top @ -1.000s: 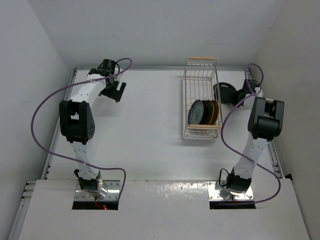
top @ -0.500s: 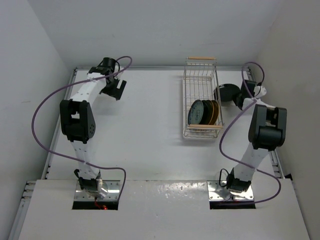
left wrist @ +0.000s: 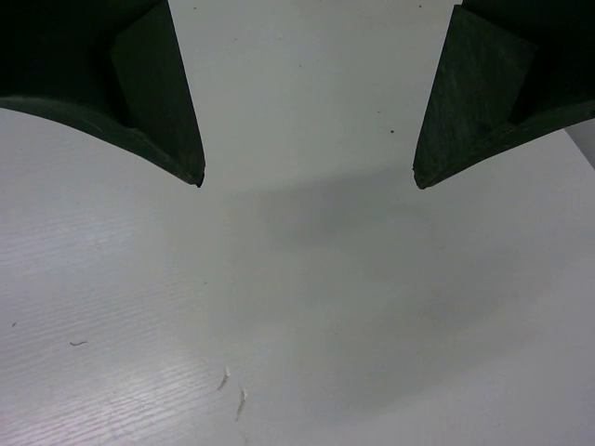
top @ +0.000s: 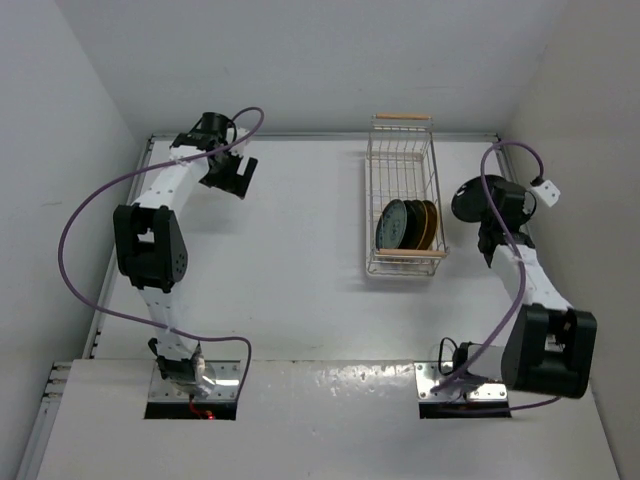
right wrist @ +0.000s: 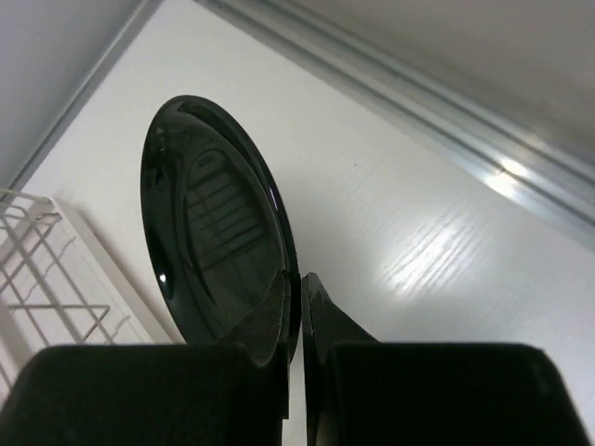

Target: Load the plates into the dish rack

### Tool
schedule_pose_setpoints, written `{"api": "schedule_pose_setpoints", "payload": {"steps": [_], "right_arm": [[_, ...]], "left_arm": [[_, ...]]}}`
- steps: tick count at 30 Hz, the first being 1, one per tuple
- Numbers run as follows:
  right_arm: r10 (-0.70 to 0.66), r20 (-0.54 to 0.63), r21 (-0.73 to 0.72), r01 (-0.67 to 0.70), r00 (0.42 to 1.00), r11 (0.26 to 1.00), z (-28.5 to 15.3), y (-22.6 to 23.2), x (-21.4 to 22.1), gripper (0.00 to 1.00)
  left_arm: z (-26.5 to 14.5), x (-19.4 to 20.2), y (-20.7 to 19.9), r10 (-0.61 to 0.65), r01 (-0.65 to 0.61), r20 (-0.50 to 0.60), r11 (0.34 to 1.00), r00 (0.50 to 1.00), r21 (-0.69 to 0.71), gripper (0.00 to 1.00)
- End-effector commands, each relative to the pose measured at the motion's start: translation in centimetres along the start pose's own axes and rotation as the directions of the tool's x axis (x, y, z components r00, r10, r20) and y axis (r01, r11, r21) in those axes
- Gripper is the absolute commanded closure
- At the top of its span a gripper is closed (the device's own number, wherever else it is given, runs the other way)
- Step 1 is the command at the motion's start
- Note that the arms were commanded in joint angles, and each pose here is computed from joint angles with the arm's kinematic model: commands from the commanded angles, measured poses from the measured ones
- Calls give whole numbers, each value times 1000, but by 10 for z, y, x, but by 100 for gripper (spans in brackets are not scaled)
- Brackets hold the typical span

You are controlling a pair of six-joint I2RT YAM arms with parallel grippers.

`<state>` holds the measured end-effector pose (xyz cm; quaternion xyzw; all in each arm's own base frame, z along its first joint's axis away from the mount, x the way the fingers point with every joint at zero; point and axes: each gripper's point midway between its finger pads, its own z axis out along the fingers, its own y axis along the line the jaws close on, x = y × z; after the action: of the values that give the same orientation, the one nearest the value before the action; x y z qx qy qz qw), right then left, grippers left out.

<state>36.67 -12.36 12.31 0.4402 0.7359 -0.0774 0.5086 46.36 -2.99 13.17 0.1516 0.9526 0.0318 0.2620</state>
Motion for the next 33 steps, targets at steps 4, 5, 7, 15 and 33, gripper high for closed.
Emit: {"api": "schedule_pose_setpoints", "payload": {"steps": [4, 5, 7, 15, 33], "right_arm": [[-102, 307, 4, 106, 946, 994, -69, 19, -91, 100], [-155, 342, 41, 150, 927, 988, -77, 17, -104, 100], [-191, 396, 55, 184, 898, 981, -97, 25, -120, 100], [-384, 458, 37, 414, 802, 910, -168, 80, -109, 100], [-465, 404, -182, 568, 787, 803, -232, 165, 16, 100]], "left_arm": [[-25, -13, -3, -13, 9, 85, 999, 996, 43, 1], [-25, -14, -4, -13, 9, 88, 999, 996, 51, 1], [-25, -14, -4, -13, 9, 88, 999, 996, 52, 1], [-35, -20, -4, -13, 7, 128, 999, 992, 51, 1], [-49, -9, -6, -13, 6, 143, 999, 990, 48, 1]]}}
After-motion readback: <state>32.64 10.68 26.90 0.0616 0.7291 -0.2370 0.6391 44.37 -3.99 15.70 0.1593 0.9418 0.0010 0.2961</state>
